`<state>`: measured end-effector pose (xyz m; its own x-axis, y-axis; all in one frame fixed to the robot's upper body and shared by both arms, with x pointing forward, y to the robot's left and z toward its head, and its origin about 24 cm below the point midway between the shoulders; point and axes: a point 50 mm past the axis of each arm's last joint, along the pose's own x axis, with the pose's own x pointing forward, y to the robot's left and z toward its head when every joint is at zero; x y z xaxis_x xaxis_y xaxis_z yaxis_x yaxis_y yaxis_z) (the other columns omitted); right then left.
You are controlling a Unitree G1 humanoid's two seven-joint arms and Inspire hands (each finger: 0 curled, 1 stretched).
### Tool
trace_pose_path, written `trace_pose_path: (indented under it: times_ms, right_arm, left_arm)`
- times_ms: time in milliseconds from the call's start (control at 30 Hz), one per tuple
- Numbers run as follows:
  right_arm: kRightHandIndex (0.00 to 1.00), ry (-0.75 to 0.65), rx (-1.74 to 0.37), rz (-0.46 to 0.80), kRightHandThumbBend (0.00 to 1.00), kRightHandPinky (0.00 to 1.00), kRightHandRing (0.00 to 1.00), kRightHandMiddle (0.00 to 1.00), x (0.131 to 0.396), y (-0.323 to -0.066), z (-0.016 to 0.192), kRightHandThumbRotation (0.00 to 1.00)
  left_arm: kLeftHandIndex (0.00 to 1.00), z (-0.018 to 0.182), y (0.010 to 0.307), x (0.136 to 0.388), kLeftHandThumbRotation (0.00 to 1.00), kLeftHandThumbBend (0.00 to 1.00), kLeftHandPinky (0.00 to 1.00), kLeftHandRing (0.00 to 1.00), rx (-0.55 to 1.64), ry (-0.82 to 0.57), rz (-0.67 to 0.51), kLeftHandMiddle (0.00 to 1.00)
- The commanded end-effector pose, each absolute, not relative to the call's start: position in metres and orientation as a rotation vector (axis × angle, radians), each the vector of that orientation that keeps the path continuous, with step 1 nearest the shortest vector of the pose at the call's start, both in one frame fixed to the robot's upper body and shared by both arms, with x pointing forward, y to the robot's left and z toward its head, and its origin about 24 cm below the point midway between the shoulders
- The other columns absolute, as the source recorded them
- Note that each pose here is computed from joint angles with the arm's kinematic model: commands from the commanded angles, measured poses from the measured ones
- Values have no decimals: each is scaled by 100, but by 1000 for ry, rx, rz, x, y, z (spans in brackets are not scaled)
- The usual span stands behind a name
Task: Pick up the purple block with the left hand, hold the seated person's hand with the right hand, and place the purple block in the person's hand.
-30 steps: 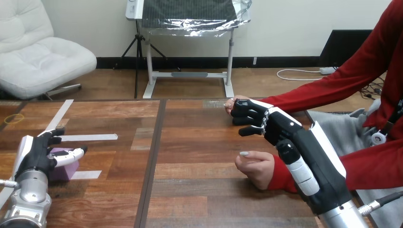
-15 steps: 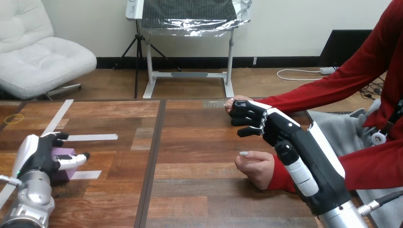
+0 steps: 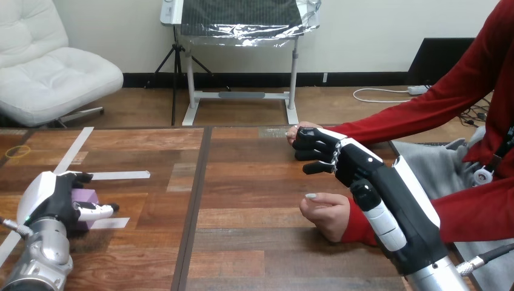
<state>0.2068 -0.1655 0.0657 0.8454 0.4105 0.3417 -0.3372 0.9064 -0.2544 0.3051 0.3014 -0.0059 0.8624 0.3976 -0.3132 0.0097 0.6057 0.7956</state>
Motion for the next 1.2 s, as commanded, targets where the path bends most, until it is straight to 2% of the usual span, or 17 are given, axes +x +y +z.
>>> trace_pose_path:
  times_ms: [0, 367, 667, 933, 1167]
  right_arm:
    - [81, -486, -196, 400, 80, 73, 78, 80, 210, -167, 83, 100]
    - [81, -488, -193, 403, 81, 72, 78, 80, 210, -167, 84, 100]
    - [81, -491, -193, 404, 81, 72, 78, 80, 210, -167, 84, 100]
    - [81, -492, -184, 405, 80, 73, 78, 80, 210, -167, 84, 100]
    - [81, -491, -189, 405, 81, 73, 78, 80, 210, -167, 84, 100]
  left_arm:
    - [77, 18, 301, 324, 0, 77, 79, 82, 981, 428, 253, 81]
    - [76, 20, 300, 325, 0, 81, 75, 80, 1012, 416, 249, 80]
    - [73, 22, 298, 327, 0, 83, 67, 76, 974, 398, 267, 79]
    - [69, 23, 298, 328, 0, 79, 50, 55, 993, 395, 291, 68]
    - [64, 25, 298, 329, 0, 76, 42, 46, 984, 379, 336, 57]
